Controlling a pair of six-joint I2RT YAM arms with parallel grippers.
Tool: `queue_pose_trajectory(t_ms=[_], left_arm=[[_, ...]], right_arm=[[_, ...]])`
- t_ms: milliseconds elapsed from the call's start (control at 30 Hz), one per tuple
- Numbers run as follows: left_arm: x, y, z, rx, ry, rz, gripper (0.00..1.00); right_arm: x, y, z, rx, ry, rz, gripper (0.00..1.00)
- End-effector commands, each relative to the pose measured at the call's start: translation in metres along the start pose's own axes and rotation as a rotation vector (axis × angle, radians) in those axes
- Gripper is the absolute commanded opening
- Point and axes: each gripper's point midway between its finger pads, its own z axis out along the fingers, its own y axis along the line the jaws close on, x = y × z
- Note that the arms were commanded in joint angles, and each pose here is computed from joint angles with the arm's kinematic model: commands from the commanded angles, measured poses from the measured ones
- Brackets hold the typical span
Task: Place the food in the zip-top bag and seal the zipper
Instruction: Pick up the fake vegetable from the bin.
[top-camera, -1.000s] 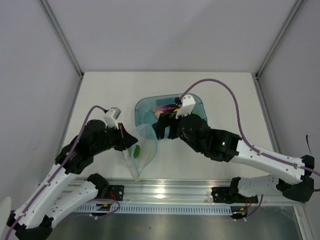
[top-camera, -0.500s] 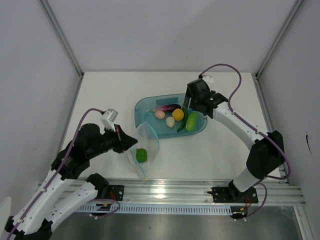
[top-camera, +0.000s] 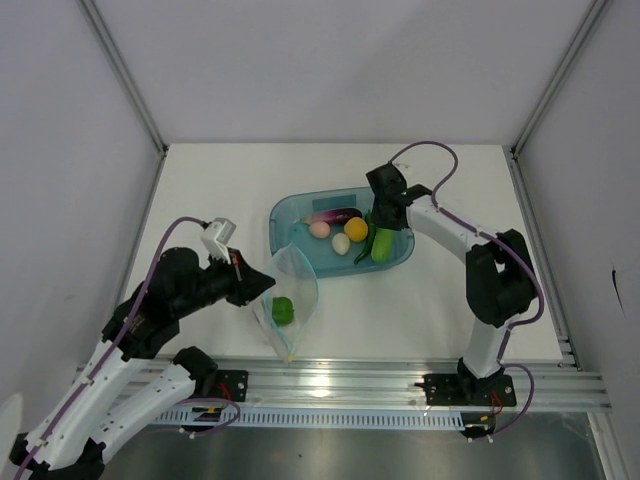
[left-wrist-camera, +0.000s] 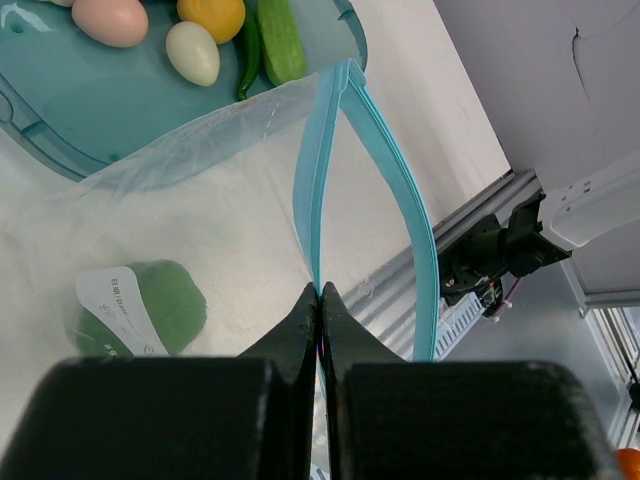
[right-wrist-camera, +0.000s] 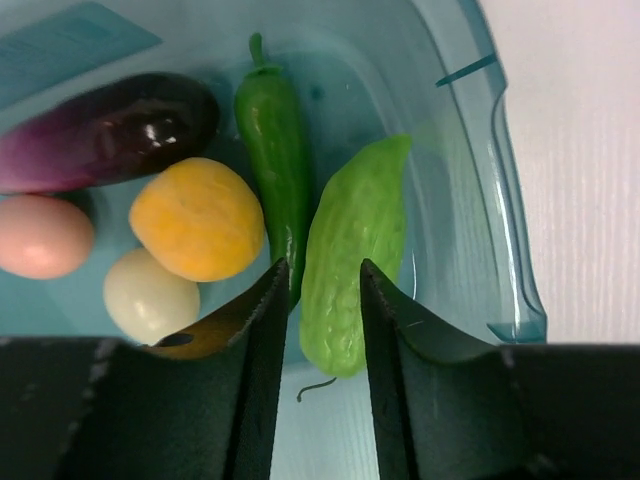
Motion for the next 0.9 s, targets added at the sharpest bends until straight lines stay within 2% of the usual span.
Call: queue_pose_trajectory(t_ms=[0,67,200,233,333,633,800,867], left_arm=[[-0.006,-0.006,0.002,0.037,-0.018,0.027,0.01],[-0.005,-0.006,0.002,0.04,-0.014,0.026,0.05],[-0.004,-0.004,0.001,0.033,-0.013,0.025,0.06],[-0.004,-0.004,0.002,0.03,-0.013,0.025,0.01],[-0.002,0.004,0.003,-0.011,-0.013,-0.002,0.01],[-0.004,0.003,0.001,-0.02,-0.014,-0.017,0.01],[0.0,0.003,0.003,-0.011,0.004,-0.03,0.01],[0.001,0.002,0.004,-0.009,0.009,-0.032,0.01]], right_arm=[[-0.003,0.005,0.01,-0.014,0.016,0.012,0.38],[0.003,0.004,0.015,-0.012,0.036,0.003,0.42],[0.018,-0.003,0.027,0.022,0.076,-0.006,0.63],[0.019,-0.003,0.028,0.024,0.079,-0.002,0.66],[0.03,-0.006,0.035,0.033,0.1,0.003,0.7],[0.055,-0.004,0.05,0.006,0.152,0.01,0.72],[0.056,-0.006,0.054,0.012,0.148,0.002,0.66],[0.046,-0.002,0.047,-0.013,0.107,0.002,0.6]])
